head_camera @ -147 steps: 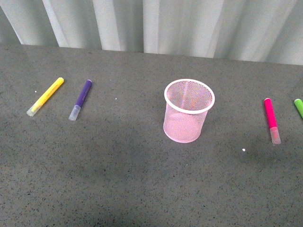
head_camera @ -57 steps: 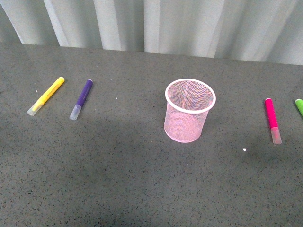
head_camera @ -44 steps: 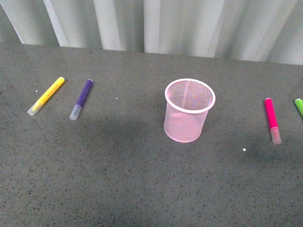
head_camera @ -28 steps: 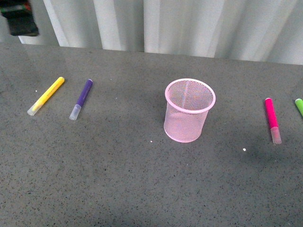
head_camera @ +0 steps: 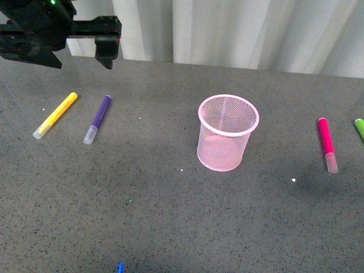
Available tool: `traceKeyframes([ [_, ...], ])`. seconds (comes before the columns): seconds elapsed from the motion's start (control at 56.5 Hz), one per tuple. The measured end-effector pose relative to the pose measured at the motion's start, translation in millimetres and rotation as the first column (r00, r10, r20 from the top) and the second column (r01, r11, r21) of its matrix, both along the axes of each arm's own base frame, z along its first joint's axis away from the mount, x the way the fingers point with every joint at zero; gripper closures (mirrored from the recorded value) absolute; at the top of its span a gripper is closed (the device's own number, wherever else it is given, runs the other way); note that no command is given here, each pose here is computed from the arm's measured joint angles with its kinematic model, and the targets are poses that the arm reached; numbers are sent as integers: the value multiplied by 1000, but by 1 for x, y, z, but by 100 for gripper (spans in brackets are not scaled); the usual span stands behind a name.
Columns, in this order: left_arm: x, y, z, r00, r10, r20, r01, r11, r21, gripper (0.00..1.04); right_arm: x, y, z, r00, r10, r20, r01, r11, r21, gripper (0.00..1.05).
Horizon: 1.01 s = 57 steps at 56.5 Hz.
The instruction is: Insert purple and pink pens into pink cup
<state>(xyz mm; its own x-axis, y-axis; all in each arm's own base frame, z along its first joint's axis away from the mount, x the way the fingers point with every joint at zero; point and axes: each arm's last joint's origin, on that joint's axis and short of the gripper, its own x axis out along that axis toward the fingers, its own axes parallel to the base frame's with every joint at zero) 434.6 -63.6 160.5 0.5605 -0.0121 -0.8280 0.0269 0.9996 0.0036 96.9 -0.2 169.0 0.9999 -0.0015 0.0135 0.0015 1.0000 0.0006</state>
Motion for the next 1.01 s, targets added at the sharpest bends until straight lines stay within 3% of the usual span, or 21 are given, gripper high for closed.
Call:
traceKeyframes([
  [0.265, 34, -12, -43, 986, -11, -167, 18, 999, 45, 7, 0, 0, 0, 1000, 0, 0, 0, 1000, 0, 7],
  [1.008, 50, -15, -84, 976, -39, -216, 70, 988, 139, 7, 0, 0, 0, 1000, 0, 0, 0, 1000, 0, 7],
])
